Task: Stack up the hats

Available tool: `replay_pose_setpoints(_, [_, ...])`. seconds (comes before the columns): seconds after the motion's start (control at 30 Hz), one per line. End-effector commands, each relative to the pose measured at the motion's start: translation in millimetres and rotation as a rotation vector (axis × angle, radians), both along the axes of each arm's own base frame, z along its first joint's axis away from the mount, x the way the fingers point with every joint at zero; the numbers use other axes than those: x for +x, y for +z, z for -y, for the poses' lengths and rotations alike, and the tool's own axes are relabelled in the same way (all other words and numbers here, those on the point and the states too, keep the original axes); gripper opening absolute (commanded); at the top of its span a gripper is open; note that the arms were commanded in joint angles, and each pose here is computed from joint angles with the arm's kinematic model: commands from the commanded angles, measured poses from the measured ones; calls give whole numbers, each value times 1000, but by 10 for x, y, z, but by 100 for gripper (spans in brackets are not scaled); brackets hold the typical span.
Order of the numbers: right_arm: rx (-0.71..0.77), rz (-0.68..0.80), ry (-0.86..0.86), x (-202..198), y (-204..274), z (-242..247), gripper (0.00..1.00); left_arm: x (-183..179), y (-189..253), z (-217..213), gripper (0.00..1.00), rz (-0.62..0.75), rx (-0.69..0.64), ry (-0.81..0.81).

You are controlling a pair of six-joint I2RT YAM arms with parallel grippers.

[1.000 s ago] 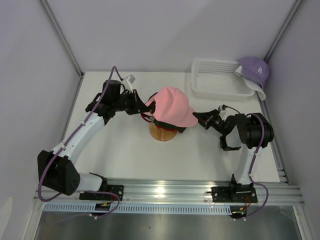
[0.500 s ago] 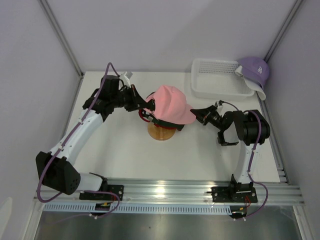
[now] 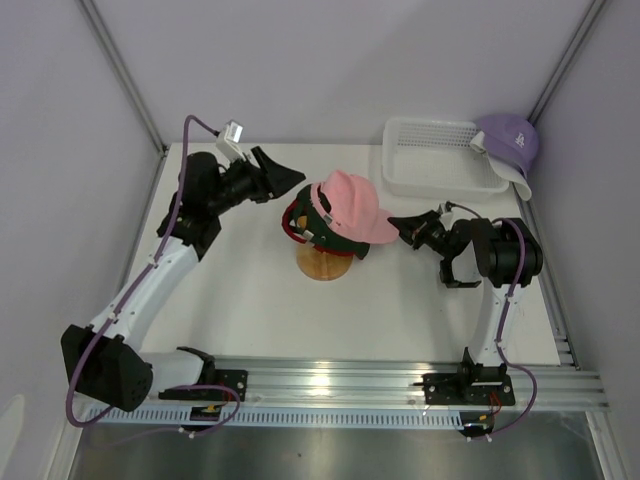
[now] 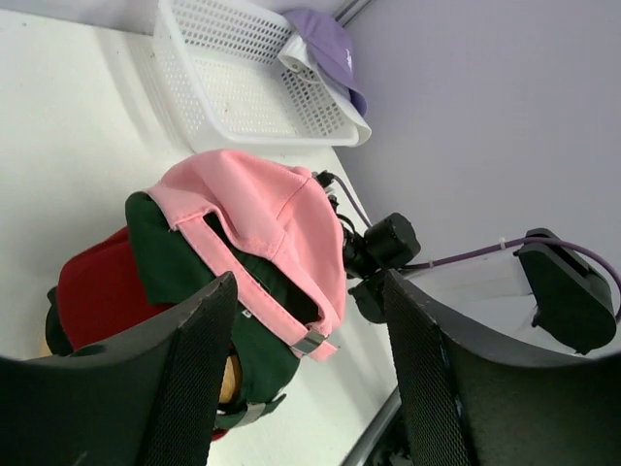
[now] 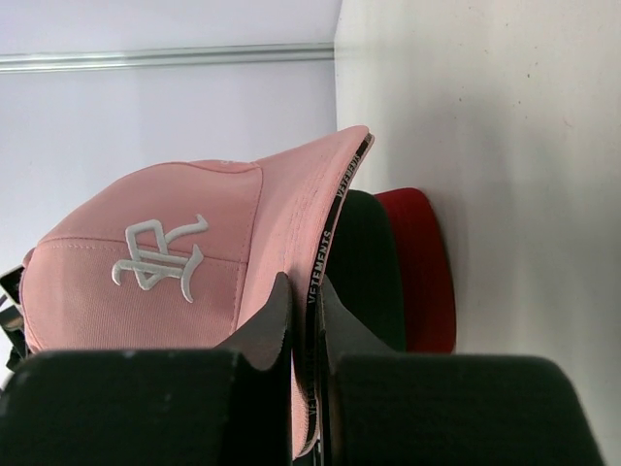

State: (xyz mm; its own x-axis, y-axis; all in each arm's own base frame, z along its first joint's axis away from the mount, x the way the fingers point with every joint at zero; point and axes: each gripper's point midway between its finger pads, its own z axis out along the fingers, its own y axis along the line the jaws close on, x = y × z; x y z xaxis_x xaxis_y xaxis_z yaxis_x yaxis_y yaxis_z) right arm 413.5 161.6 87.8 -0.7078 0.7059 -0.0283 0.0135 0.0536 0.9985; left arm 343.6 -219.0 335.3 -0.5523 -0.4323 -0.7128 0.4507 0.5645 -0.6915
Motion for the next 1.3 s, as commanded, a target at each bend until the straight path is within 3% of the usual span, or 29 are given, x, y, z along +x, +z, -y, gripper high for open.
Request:
replay_pose_setpoints(0.0, [-120, -70, -53, 38, -424, 132, 0, -31, 194, 29, 66, 95, -29, -16])
replay_pose_setpoints(0.17, [-150, -51, -36, 56, -399, 93, 0, -143, -154, 58, 66, -71, -30, -18])
replay_pose_setpoints(0.27, [-146, -57, -30, 43, -442, 62, 0, -271, -337, 214, 67, -135, -123, -76])
replay_pose_setpoints(0.33, [-137, -54, -26, 38, -445, 45, 0, -301, -366, 333, 67, -147, -178, -108])
replay_pose_setpoints(0.63, [-137, -51, -17, 21, -438, 7, 0, -317, -543, 582, 63, -215, -197, -163])
replay_pose_setpoints(0.87, [-148, -46, -12, 10, -429, -24, 0, -326, -393, 617, 55, -182, -239, -192])
replay_pose_setpoints(1.1, [-157, -22, -6, 45, -357, -66, 0, -321, -193, 255, 56, -90, -106, 7])
replay_pose_setpoints(1.27, [-174, -3, 9, 60, -297, -137, 0, -423, -91, 298, 57, -67, -149, -37])
